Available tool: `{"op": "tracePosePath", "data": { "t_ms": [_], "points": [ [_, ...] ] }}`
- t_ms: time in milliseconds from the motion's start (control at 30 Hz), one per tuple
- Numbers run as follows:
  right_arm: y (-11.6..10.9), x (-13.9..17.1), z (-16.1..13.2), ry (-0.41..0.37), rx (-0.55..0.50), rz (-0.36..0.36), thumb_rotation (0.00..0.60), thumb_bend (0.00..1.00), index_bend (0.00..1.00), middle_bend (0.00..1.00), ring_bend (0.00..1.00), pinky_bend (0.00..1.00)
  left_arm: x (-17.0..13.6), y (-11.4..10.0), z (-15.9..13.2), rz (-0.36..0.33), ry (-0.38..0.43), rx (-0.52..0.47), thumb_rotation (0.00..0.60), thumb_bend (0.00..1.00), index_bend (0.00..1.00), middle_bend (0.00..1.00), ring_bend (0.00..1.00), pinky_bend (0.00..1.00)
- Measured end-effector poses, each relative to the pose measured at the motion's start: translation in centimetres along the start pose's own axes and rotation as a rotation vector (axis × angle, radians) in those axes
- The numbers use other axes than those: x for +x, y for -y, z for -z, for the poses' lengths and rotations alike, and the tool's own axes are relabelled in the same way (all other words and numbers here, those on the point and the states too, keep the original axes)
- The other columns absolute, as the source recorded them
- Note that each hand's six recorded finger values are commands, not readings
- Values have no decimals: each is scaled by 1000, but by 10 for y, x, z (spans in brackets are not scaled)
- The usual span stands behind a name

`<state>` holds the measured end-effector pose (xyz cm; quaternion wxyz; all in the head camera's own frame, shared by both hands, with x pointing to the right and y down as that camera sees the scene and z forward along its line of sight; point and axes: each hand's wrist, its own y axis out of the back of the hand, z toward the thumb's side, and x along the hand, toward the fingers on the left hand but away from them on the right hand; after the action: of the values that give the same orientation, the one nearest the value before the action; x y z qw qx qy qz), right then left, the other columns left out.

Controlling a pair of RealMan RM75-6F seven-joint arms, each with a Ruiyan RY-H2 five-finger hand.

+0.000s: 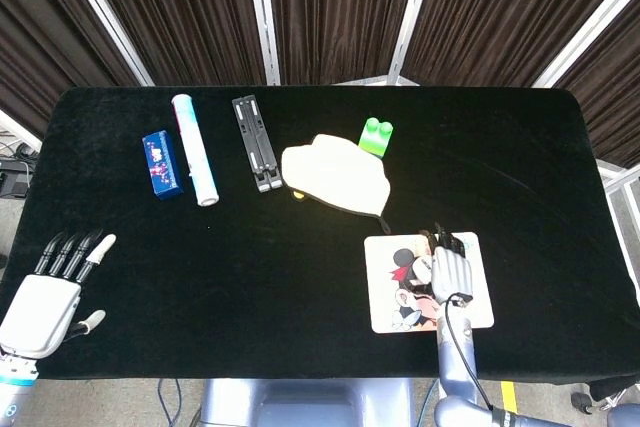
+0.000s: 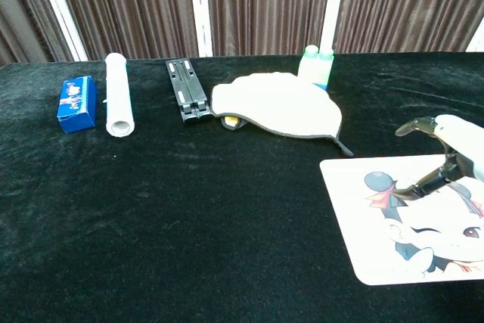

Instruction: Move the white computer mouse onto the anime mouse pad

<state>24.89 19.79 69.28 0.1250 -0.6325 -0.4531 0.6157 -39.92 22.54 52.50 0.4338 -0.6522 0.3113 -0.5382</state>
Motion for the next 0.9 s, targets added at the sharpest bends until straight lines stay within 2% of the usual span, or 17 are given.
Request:
{"op": "tracePosePath", "data": {
  "t_ms": [400, 900],
  "points": [
    [6, -22, 10, 42, 102, -13, 600, 160, 148, 0, 0, 0, 1, 2, 1, 13, -3, -4, 600, 127, 0, 0, 0, 0],
    [-3, -39, 18, 71, 119, 29, 600, 161, 148, 0, 0, 0, 1, 3, 0, 23, 6, -10, 600, 128, 0, 0, 0, 0]
  ]
}}
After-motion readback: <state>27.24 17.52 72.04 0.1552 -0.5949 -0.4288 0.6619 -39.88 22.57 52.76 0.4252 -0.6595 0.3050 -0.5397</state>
